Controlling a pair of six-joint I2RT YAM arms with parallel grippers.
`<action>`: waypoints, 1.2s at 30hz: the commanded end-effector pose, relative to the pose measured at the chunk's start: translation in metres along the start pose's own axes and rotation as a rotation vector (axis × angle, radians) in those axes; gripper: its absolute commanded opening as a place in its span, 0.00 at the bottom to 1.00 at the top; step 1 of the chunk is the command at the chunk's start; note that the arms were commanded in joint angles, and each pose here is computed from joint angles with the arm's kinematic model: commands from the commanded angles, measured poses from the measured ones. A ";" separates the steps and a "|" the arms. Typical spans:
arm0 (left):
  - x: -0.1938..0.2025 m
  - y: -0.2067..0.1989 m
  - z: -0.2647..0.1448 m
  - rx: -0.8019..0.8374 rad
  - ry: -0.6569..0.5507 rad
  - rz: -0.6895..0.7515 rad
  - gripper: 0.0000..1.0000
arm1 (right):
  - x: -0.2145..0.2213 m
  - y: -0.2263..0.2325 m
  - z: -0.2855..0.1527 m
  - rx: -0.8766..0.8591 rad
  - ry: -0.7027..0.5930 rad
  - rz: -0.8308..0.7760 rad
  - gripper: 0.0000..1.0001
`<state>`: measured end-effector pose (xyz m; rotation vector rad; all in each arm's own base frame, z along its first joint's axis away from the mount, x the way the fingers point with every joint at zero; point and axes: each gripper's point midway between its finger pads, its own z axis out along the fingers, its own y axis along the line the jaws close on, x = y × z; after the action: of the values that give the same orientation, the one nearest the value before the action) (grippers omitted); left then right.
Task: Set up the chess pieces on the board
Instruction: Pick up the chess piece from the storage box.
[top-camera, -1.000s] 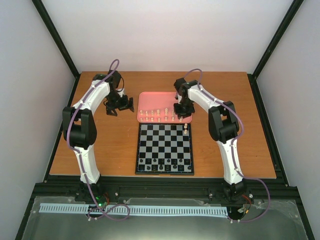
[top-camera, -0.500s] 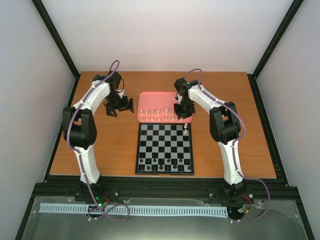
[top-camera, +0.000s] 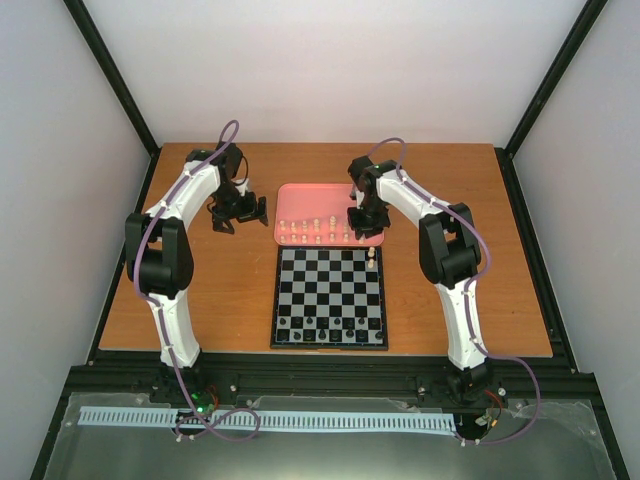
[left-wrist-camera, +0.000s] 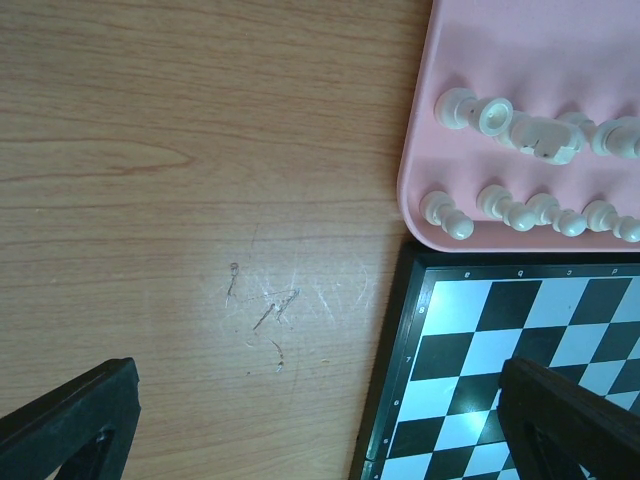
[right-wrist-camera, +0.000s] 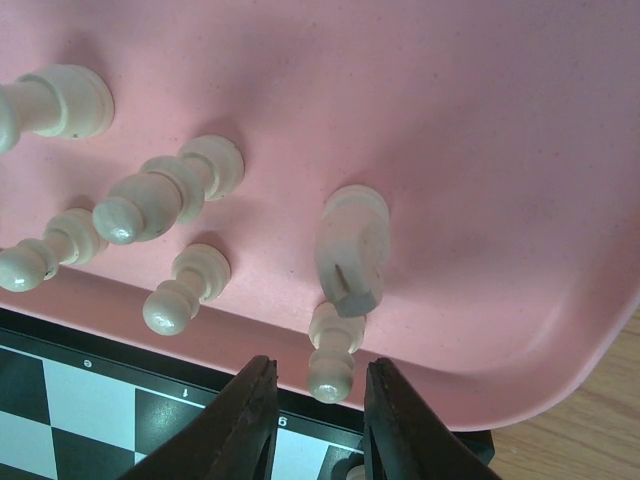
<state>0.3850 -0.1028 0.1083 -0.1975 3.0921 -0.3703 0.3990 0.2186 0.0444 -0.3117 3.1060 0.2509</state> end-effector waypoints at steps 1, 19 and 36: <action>-0.002 -0.003 -0.012 -0.002 -0.035 0.029 1.00 | 0.000 0.004 0.003 -0.003 0.011 -0.014 0.26; 0.000 -0.003 -0.017 -0.002 -0.046 0.031 1.00 | 0.004 0.000 0.009 0.007 0.017 -0.014 0.17; 0.002 -0.002 -0.018 -0.003 -0.050 0.033 1.00 | 0.009 0.001 0.021 0.011 0.042 -0.018 0.21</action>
<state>0.3836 -0.1002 0.1096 -0.1958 3.0883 -0.3500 0.3963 0.2190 0.0373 -0.3299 3.1108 0.2470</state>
